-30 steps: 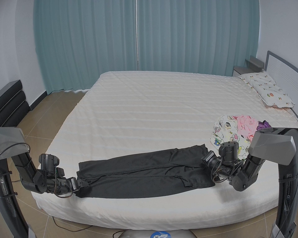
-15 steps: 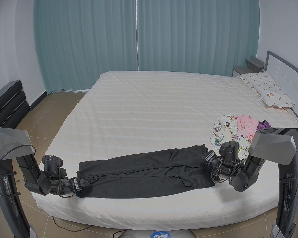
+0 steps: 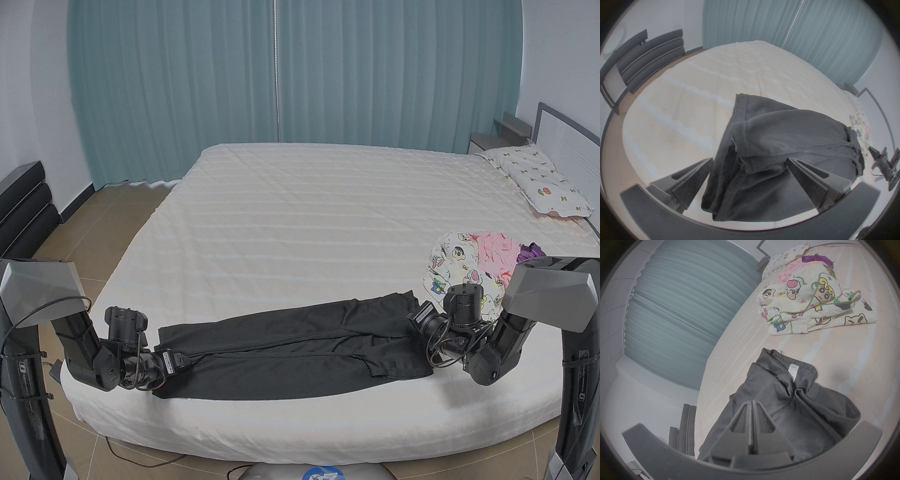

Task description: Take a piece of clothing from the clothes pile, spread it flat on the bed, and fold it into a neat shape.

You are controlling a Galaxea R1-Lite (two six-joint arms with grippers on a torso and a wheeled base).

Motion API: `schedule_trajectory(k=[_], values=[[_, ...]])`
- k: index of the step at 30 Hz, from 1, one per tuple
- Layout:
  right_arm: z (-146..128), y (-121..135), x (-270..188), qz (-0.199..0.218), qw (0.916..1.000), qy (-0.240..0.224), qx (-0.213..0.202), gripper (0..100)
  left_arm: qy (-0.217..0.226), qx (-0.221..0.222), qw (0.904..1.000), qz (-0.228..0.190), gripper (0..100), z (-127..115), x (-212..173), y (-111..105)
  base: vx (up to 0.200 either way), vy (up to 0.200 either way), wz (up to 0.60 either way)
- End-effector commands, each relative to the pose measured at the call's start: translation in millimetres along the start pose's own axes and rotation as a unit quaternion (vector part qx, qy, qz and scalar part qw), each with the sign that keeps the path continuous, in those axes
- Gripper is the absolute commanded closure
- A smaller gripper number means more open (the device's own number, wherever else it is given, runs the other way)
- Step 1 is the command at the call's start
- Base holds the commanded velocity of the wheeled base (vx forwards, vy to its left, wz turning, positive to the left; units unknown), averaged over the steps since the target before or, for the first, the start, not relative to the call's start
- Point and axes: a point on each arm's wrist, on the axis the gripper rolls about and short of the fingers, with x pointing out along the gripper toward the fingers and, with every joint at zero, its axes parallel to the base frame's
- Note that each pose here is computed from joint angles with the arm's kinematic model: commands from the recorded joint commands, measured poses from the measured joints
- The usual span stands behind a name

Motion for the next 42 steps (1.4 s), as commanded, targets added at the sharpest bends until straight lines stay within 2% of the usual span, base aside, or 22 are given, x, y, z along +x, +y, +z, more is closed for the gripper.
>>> schedule_trajectory(k=[1,9,19,28,34,39,42], values=[[0.4,0.3,-0.5,0.001,1.0,0.0,0.0,100,0.005,0.001,0.9997,0.025,0,-4.7,9.3,2.4,0.0,0.0,0.0],[0.9,0.0,-0.5,0.0,1.0,-0.001,0.0,100,-0.019,-0.01,0.9952,0.095,0,-0.9,7.1,16.8,0.0,0.0,0.0],[0.6,-0.4,-0.2,-0.001,1.0,-0.001,0.0,100,-0.033,-0.011,0.9934,0.109,0,8.6,0.1,29.2,0.0,0.0,0.0],[0.2,-1.2,-0.6,-0.003,1.0,0.0,-0.002,100,-0.014,-0.014,0.9958,0.09,0,11.5,-16.4,30.9,0.0,0.0,0.0],[1.6,-10.2,-2.1,-0.018,0.9995,0.002,-0.024,100,0.001,-0.032,0.9964,0.079,0,25.2,-39.3,37.4,0.0,0.0,0.0],[7.2,-15.4,-3.8,-0.031,0.9989,0.0,-0.035,100,0.001,-0.046,0.9976,0.052,0,35.0,-46.5,41.9,0.0,0.0,0.0],[12.3,-28.2,-5.5,-0.051,0.9963,0.002,-0.069,100,0.009,-0.056,0.9979,0.029,0,37.9,-49.1,45.7,0.0,0.0,0.0]])
